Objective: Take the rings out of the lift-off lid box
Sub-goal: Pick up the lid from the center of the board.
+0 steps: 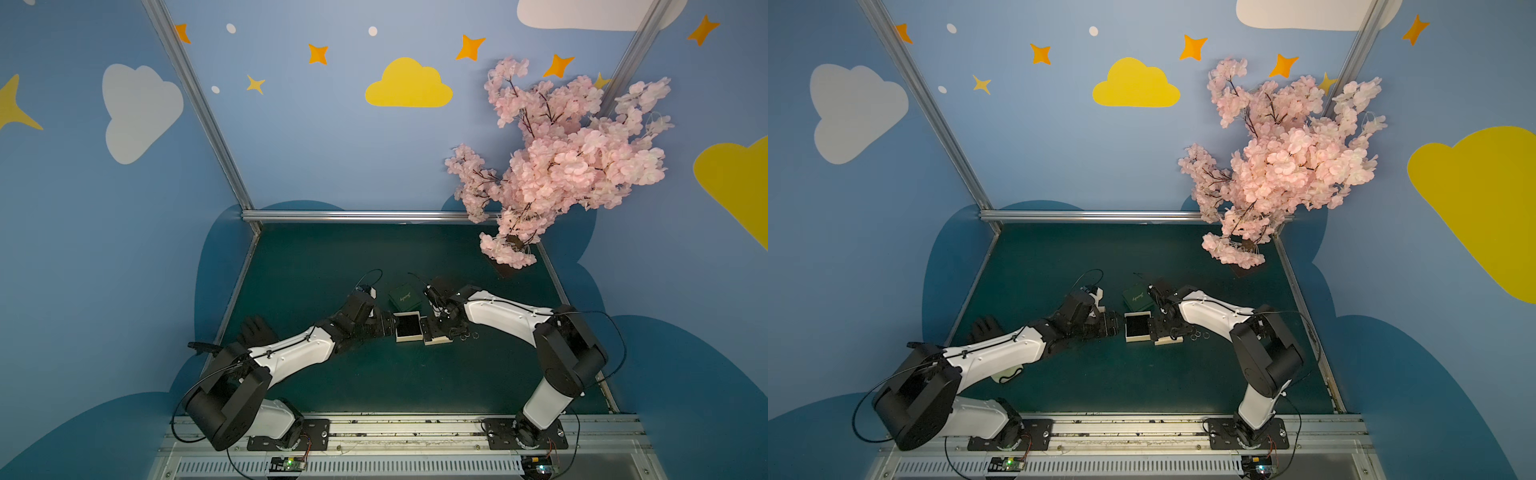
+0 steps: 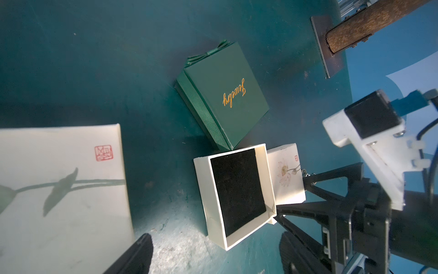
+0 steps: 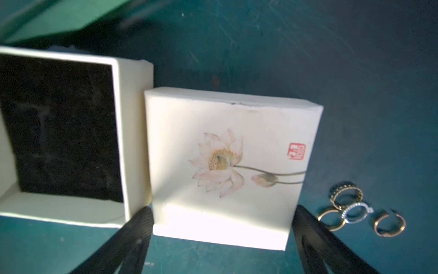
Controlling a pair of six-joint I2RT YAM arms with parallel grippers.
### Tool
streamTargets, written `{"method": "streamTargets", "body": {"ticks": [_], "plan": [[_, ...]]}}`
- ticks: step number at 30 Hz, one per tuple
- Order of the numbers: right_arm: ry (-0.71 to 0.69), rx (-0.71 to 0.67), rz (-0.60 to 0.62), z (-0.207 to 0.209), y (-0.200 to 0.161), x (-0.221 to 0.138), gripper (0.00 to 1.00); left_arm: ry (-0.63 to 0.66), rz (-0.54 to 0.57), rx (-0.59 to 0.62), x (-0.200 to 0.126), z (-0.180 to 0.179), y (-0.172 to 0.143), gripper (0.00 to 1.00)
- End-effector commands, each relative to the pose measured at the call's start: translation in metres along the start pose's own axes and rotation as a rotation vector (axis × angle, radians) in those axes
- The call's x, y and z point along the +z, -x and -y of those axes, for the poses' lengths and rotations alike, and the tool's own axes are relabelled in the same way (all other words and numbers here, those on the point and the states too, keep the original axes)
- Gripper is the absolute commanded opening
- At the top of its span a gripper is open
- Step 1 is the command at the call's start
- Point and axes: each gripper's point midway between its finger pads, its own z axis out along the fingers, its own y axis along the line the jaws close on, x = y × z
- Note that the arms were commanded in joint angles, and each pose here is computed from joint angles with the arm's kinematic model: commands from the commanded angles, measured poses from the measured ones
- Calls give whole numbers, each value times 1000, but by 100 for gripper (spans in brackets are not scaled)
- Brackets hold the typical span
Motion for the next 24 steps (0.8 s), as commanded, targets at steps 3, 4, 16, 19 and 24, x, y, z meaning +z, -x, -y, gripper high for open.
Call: {"method": "streamTargets", "body": {"ticks": [3, 4, 16, 19, 24], "plan": [[-61, -8, -23, 5, -2, 5, 92, 7, 2, -1, 3, -3, 1, 85], [-64, -9, -22, 5, -1, 5, 92, 9, 3, -3, 3, -4, 1, 85], [-87, -23, -29, 2, 2, 11, 92, 20, 2, -7, 4, -7, 1, 85], [-84, -21, -21, 2, 3, 10, 92, 20, 1, -4, 4, -7, 1, 85], [-93, -2, 27, 5, 8, -1, 92, 21, 1, -5, 4, -8, 1, 85]]}}
